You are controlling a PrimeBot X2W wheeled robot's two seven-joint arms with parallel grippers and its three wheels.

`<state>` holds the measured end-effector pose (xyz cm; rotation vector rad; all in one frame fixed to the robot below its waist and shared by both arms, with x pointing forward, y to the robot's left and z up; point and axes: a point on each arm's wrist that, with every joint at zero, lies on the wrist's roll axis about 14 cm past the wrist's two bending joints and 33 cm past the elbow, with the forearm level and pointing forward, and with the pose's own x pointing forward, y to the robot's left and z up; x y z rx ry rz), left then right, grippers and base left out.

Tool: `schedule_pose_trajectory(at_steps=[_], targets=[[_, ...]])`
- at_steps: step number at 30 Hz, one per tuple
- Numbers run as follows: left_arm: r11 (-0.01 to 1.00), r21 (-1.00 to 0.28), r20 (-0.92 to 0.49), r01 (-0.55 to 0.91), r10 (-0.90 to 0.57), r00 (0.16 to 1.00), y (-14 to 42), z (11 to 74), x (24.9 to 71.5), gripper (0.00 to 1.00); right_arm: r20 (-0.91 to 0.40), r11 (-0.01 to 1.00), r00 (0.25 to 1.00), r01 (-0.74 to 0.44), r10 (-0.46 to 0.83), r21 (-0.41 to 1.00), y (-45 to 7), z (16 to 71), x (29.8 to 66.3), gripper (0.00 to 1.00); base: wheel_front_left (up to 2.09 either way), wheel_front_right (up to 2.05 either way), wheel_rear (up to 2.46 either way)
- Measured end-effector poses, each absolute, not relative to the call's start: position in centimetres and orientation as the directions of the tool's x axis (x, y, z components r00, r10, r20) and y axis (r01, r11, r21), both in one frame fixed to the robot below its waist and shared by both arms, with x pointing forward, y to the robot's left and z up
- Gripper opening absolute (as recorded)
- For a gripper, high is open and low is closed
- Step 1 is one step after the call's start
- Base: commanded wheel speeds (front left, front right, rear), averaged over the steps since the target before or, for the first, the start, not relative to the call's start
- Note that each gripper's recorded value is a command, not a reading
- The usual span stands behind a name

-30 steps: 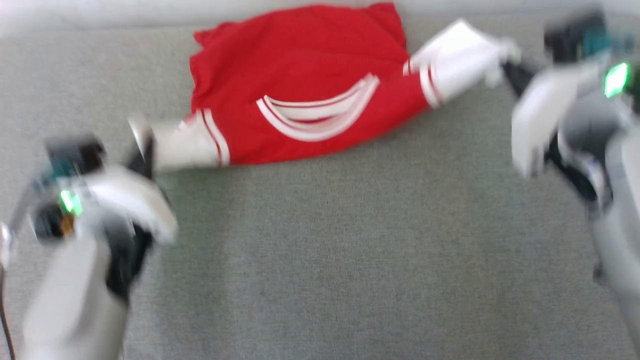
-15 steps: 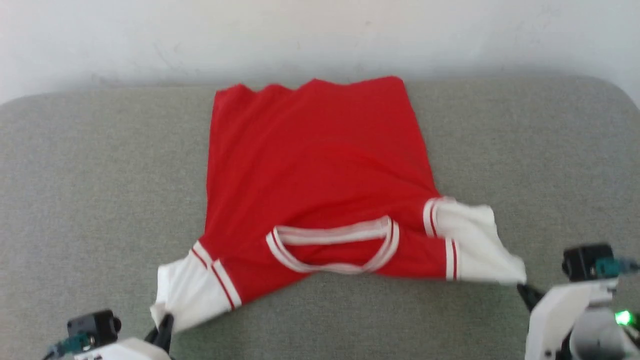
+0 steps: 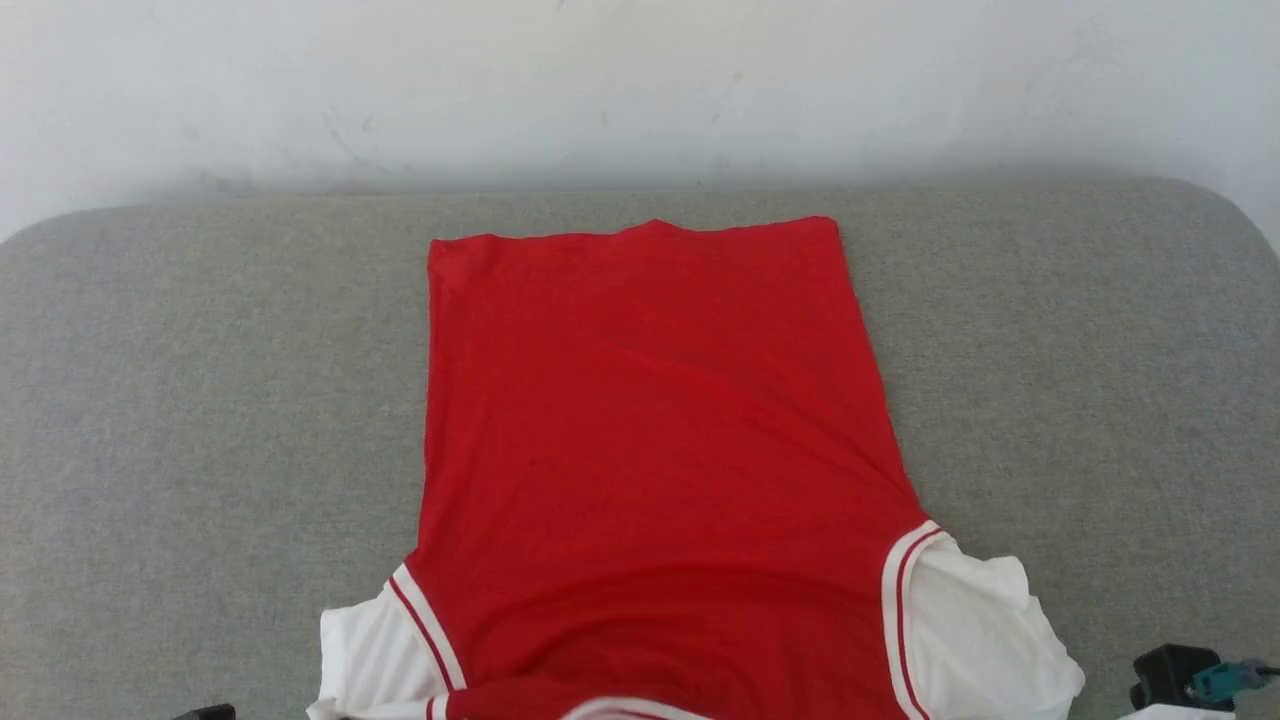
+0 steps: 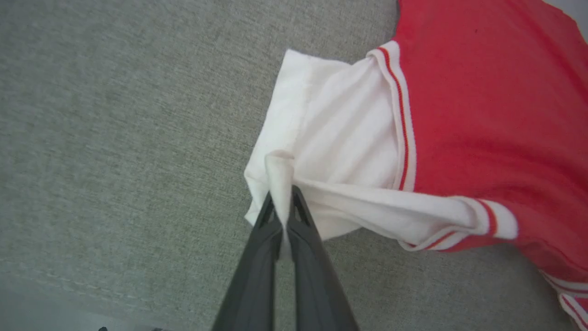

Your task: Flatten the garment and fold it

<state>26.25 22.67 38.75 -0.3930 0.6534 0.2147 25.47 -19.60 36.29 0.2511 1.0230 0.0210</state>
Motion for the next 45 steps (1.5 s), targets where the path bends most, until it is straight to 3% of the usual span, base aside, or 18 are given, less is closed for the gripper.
schedule_pose_trajectory(at_steps=[2,3,4,5,8,11,15,18,23,28,34,40,45], targets=[[0.9,-0.296,-0.626,-0.319,0.069,0.777,22.5,38.7,26.3,0.0,-0.84,0.968,0.524,0.106,0.141,0.229,-19.4,35.8,25.5,0.0,0.0,0.0,0.0],[0.899,-0.299,-0.626,-0.321,0.069,0.777,22.4,38.6,26.3,0.0,-0.834,0.967,0.535,0.108,0.138,0.229,-19.4,35.8,25.8,0.17,0.0,0.0,0.0],[0.899,-0.299,-0.626,-0.321,0.069,0.777,22.4,38.6,26.3,0.0,-0.834,0.967,0.535,0.108,0.138,0.229,-19.4,35.8,25.8,0.46,0.0,0.0,0.0],[0.898,-0.3,-0.626,-0.323,0.07,0.777,22.4,38.6,26.3,0.0,-0.828,0.967,0.545,0.108,0.136,0.23,-19.5,35.8,26.1,1.0,0.0,0.0,0.0],[0.895,-0.311,-0.608,-0.319,0.071,0.791,22.4,38.9,26.7,0.0,-0.801,0.968,0.584,0.101,0.131,0.231,-19.5,36.1,27.1,1.0,0.0,0.0,0.0],[0.89,-0.325,-0.594,-0.319,0.071,0.801,22.3,39.3,26.7,0.0,-0.732,0.97,0.671,0.081,0.118,0.231,-19.5,37.8,29.3,1.0,0.0,0.0,0.0],[0.887,-0.336,-0.579,-0.317,0.071,0.812,22.2,39.5,26.5,0.0,-0.545,0.974,0.834,0.045,0.086,0.223,-19.9,42.2,33.8,1.0,0.0,0.0,0.0],[0.886,-0.347,-0.555,-0.308,0.07,0.829,22.2,40.1,27.1,0.0,-0.395,0.979,0.915,0.002,0.08,0.203,-19.4,45.5,37.3,1.0,0.0,0.0,0.0],[0.89,-0.352,-0.528,-0.29,0.068,0.847,22.2,40.9,28.5,0.0,-0.185,0.984,0.978,-0.068,0.099,0.166,-17.5,50.3,43.6,1.0,0.0,0.0,0.0],[0.89,-0.357,-0.511,-0.283,0.067,0.857,22.0,41.3,30.0,0.0,-0.104,0.98,0.983,-0.132,0.148,0.151,-14.6,52.7,50.4,1.0,0.0,0.0,0.0],[0.886,-0.37,-0.502,-0.279,0.062,0.863,21.4,41.2,31.7,0.0,-0.147,0.983,0.977,-0.134,0.152,0.124,-13.9,52.1,57.6,1.0,0.0,0.0,0.0],[0.877,-0.362,-0.527,-0.317,0.088,0.845,21.8,40.0,32.4,0.0,-0.354,0.986,0.922,-0.122,0.156,0.117,-12.7,47.6,62.3,1.0,0.0,0.0,0.0],[0.869,-0.349,-0.559,-0.351,0.107,0.822,22.1,38.6,32.3,0.0,-0.539,0.985,0.824,-0.141,0.175,0.103,-10.7,43.0,64.0,1.0,0.0,0.0,0.0]])
